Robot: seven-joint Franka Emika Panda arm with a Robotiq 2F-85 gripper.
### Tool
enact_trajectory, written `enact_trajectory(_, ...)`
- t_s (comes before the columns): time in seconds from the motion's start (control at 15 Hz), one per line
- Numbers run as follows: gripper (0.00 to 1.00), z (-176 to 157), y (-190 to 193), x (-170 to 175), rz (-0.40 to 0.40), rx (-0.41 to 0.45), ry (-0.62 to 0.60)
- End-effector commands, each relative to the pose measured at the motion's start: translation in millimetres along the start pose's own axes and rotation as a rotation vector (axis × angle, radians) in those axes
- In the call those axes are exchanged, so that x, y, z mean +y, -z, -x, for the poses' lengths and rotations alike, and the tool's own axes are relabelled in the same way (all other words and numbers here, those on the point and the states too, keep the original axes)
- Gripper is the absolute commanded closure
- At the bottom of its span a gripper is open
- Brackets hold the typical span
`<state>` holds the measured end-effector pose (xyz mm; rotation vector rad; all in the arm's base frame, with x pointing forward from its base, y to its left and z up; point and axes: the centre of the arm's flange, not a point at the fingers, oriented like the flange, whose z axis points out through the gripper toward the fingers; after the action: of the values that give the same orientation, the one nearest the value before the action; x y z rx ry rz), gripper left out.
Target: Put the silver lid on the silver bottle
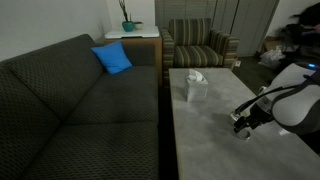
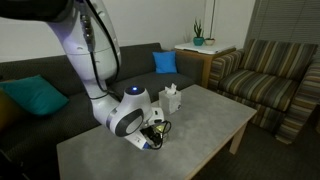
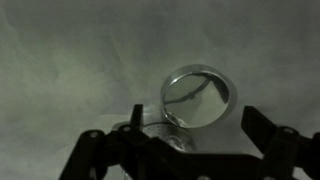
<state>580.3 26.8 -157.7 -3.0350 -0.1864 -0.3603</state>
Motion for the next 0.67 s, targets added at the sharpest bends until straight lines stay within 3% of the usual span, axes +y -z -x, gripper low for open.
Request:
enact_trajectory(0.0,0.0,-8,7,-2,-0.033,-0.083,-0.035)
enact_trajectory(0.33,0.0,-19,-1,-13,-0.028,-0.173,-0.137)
enact_trajectory(0.6,0.0,-35,-4,-11,0.002,-0.189,-0.236)
